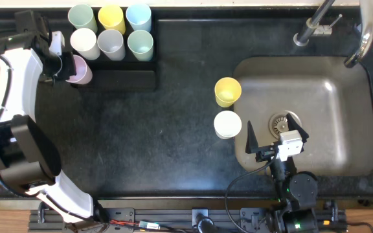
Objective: Store Cups
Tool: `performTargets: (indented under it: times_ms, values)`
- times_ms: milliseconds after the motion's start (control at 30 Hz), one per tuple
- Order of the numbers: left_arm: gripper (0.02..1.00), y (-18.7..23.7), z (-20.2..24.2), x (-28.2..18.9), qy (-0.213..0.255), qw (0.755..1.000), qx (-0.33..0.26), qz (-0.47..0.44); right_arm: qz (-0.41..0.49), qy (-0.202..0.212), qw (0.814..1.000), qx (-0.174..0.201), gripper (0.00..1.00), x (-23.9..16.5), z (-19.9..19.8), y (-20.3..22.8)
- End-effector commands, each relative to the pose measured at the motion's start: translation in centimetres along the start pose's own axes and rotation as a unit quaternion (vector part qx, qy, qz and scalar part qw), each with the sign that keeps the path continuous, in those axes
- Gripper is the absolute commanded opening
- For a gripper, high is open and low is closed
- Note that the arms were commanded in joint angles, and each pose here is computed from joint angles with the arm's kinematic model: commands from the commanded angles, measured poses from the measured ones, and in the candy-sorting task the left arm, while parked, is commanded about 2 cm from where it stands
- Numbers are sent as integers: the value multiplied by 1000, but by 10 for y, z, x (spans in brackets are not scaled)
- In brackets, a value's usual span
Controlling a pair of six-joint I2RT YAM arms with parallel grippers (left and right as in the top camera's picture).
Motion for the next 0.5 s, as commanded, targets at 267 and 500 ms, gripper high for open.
performTargets:
  times_ms: [267, 500]
  values:
    - [222, -1, -8, 7, 29, 1000, 9, 2, -1, -3, 1000, 0, 998, 0, 1, 3]
    - [281, -1, -9, 6, 30, 1000, 8, 0, -1, -3, 1000, 0, 998, 0, 1, 3]
Point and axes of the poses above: each gripper's point midway between its finger pads, its own x axis out along the fingers, its own z axis along the line the jaws close on, y = z × x, the point moved 2 cm from there along -x, back along the fingers, and after that the axes turned 11 degrees about -x, right-handed, at the moved point
